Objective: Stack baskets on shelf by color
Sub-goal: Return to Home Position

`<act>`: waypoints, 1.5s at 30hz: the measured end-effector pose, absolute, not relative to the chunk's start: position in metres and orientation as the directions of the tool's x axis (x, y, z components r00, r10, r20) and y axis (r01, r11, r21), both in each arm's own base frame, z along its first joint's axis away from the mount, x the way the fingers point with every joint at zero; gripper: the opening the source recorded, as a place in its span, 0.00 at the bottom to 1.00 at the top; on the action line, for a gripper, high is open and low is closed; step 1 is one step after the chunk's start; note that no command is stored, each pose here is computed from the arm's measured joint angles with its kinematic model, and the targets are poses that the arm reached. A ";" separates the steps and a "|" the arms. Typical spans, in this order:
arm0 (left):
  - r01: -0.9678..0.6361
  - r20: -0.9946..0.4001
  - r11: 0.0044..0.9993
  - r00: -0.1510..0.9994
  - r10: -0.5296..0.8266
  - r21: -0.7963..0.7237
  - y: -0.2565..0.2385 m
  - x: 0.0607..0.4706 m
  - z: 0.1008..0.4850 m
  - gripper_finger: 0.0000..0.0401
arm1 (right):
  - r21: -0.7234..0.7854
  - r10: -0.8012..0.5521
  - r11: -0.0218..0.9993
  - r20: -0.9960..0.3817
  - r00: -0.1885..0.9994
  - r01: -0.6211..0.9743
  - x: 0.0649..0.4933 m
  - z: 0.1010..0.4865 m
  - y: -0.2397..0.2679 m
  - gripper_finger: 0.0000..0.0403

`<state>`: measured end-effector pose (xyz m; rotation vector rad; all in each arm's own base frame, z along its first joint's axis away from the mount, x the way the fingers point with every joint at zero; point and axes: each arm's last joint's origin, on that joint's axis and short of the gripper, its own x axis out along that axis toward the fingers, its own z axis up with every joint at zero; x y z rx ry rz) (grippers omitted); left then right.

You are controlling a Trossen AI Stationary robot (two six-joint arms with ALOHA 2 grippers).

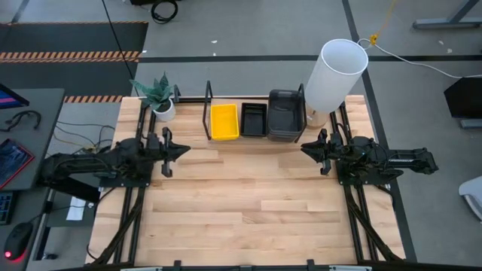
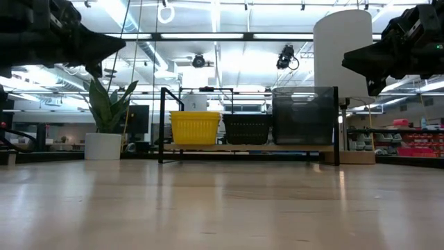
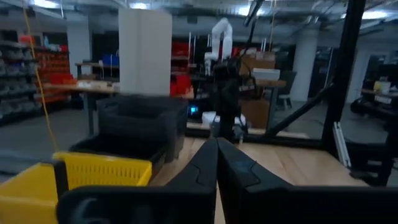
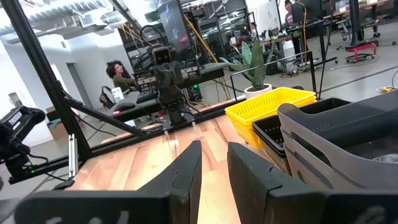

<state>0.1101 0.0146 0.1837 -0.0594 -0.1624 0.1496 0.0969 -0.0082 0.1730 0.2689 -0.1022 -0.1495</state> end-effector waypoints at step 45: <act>-0.089 0.156 0.934 0.976 0.151 -0.347 0.015 0.110 0.183 0.06 | 0.272 -0.160 0.953 0.080 0.984 0.133 0.097 0.173 -0.008 0.21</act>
